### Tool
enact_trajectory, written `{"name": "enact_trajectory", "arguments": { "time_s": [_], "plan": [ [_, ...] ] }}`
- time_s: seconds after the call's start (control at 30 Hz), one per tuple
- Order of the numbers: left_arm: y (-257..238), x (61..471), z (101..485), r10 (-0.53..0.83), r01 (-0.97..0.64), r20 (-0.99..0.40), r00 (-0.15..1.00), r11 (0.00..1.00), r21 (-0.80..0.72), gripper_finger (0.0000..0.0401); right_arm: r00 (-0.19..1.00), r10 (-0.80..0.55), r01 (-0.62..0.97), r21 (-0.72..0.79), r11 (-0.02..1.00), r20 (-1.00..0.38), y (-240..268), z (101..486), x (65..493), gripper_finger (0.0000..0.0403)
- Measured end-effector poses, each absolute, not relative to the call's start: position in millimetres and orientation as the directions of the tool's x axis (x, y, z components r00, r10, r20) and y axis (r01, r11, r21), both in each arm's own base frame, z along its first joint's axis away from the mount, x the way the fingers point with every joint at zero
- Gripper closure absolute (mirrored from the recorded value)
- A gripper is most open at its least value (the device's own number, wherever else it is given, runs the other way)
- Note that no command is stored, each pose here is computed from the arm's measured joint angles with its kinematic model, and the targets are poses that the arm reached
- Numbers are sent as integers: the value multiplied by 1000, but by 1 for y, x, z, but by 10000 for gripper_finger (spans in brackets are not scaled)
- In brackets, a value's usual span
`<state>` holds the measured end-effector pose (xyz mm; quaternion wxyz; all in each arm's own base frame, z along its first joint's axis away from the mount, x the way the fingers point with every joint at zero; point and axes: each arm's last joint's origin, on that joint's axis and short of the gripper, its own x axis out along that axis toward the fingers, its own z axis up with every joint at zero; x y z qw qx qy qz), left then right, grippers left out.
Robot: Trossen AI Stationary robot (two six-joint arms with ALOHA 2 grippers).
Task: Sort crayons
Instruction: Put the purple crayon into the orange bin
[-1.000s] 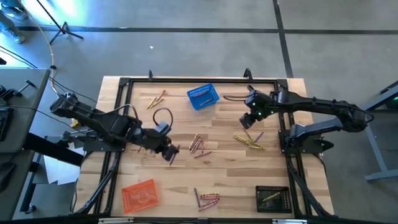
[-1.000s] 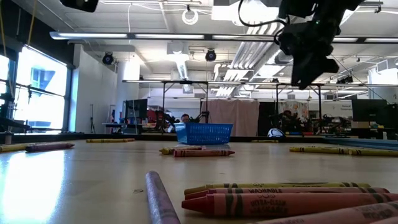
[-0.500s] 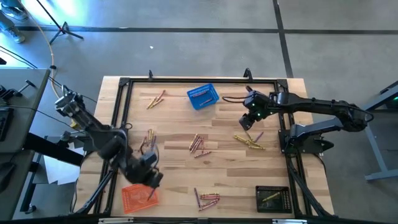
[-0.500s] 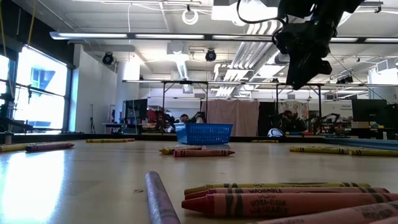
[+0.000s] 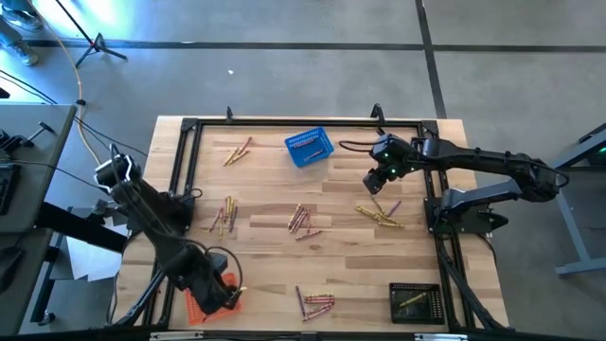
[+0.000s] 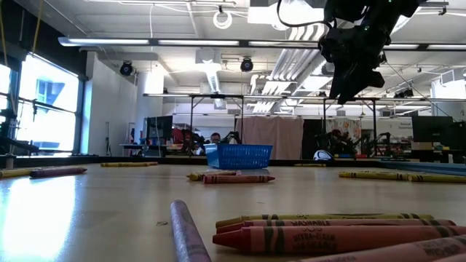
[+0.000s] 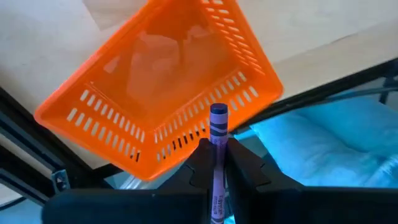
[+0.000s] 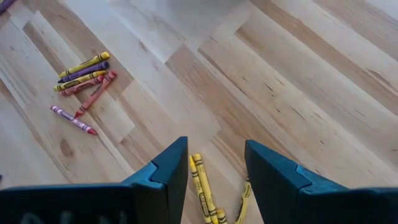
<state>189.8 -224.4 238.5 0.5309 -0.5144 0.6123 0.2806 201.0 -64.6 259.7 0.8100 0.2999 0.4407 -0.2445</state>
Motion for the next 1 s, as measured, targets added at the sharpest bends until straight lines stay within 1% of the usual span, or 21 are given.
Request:
{"name": "enact_trajectory", "arguments": {
  "time_s": [0.37,0.57,0.8,0.9,1.0],
  "plan": [
    [-224,190,234,-308,-930,-948,73,323,-177,329,492,-132,650,262,714,-860,-65,260,201,259],
    [-215,193,233,-268,-911,-962,47,385,-151,319,492,-132,647,260,717,-860,-65,260,201,259],
    [-182,213,232,-199,-851,-980,20,512,-121,320,491,-136,656,263,707,-861,-66,260,201,259],
    [-158,223,231,-149,-837,-989,-19,543,-65,319,486,-152,699,278,659,-861,-73,260,198,259],
    [-130,230,230,-53,-830,-997,-53,557,14,318,472,-181,740,277,612,-863,-83,259,194,259]
  ]
}}
